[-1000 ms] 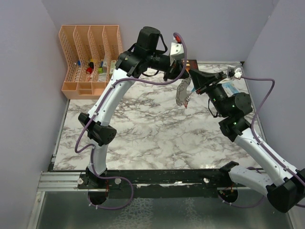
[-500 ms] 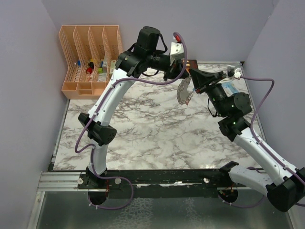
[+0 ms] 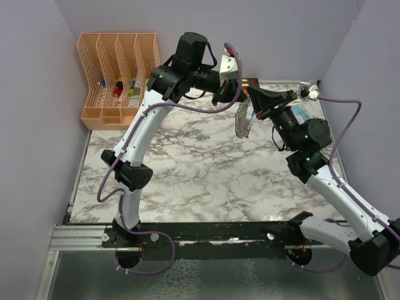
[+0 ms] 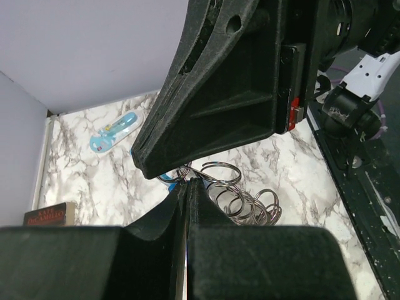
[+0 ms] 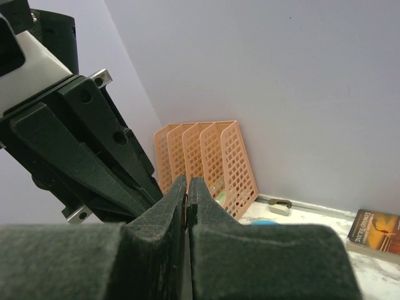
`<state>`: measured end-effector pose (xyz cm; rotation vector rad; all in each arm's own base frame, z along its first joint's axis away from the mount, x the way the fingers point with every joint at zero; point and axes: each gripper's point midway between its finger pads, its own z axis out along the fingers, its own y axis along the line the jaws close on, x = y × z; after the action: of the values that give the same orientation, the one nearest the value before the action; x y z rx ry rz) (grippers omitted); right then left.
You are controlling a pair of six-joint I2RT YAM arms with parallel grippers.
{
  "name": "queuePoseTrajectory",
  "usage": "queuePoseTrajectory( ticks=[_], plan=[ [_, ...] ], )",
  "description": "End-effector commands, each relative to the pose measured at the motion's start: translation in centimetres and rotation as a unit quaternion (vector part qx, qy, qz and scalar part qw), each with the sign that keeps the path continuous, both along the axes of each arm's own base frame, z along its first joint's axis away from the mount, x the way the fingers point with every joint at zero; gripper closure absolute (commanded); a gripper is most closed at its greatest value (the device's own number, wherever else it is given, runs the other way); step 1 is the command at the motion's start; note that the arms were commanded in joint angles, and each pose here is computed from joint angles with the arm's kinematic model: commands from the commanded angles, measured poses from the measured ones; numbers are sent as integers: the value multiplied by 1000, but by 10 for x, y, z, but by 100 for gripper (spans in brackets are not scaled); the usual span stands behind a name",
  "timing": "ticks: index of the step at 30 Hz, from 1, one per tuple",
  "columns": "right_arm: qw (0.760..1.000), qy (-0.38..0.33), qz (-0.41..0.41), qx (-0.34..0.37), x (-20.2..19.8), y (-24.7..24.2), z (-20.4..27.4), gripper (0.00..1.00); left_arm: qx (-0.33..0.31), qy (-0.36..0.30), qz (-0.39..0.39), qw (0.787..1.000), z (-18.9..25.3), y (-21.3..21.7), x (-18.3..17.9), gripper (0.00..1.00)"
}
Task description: Put the keys on the keyring
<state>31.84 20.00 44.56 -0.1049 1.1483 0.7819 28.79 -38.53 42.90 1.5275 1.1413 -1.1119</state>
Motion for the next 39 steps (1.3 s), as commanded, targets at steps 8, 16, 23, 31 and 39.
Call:
queuePoseTrajectory(
  ticks=[8, 16, 23, 31, 39],
  plan=[
    [989, 130, -35, -55, 26, -3, -63, 99, -35, -64, -69, 995, 44, 16, -58, 100],
    [983, 165, -7, -80, 23, 7, -82, 99, -44, -92, -59, 993, 55, 18, -57, 100],
    [981, 176, -1, -81, 16, 5, -87, 99, -48, -97, -58, 992, 58, 19, -57, 100],
    [979, 185, 18, -87, 3, 6, -97, 99, -44, -110, -48, 992, 57, 19, -51, 100],
    [981, 175, 19, -81, -9, 0, -90, 99, -31, -118, -33, 992, 48, 17, -41, 100]
  ],
)
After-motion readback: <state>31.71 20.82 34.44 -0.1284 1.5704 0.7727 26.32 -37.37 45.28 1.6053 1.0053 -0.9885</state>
